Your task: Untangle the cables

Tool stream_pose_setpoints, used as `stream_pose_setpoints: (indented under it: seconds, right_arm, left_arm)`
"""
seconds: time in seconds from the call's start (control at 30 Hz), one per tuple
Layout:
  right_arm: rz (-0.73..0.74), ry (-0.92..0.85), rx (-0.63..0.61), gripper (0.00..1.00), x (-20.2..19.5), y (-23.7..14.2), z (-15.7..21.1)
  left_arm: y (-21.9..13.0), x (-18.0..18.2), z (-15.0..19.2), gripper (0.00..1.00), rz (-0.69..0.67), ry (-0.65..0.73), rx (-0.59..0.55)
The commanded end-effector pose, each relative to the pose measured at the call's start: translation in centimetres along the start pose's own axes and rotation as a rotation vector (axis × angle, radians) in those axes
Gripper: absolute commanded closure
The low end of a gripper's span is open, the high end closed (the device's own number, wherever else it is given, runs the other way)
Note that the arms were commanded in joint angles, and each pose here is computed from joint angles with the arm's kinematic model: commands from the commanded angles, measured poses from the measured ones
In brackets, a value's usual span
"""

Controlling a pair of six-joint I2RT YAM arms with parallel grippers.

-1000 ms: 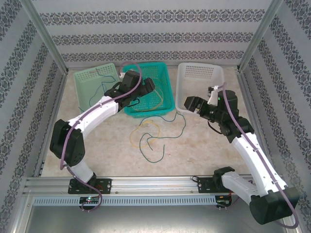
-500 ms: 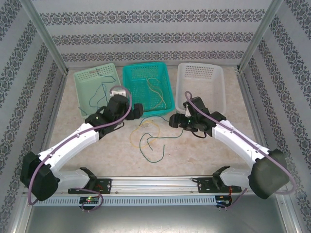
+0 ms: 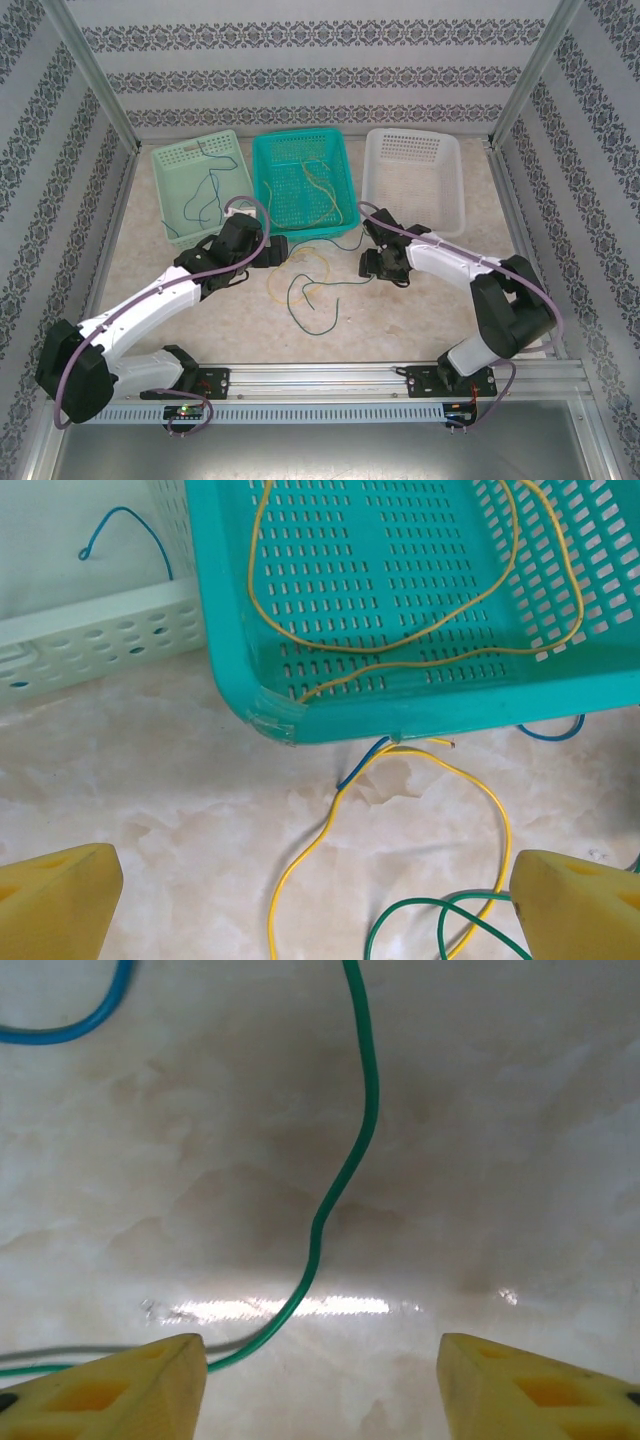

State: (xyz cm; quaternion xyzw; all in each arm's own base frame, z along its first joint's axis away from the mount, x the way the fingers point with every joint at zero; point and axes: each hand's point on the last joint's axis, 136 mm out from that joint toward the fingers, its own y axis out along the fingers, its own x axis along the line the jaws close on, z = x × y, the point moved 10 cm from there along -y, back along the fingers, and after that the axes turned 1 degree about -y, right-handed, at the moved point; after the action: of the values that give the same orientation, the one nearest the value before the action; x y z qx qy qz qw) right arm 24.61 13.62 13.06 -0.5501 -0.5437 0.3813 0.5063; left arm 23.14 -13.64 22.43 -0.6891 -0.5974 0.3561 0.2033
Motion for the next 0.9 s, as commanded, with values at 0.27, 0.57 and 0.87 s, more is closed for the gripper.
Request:
stream_pose_setpoints:
  seconds: [0.27,0.57,0.87]
  right_arm:
    - [0.087,0.018,-0.030,0.62,1.0,2.0,-1.5]
    - [0.118,0.041,-0.051,0.94,0.6,2.1,-0.1]
    - [0.068,0.045,-0.133,1.00,0.1,-2.4,0.6]
  left_arm:
    - [-0.2,0.0,-0.6,0.00,-0.013,0.036,-0.028]
    - [-0.3,-0.1,-0.8,0.00,-0.015,0.043,-0.034]
    - [0.1,-0.5,-1.1,0.00,-0.004,0.050,-0.023]
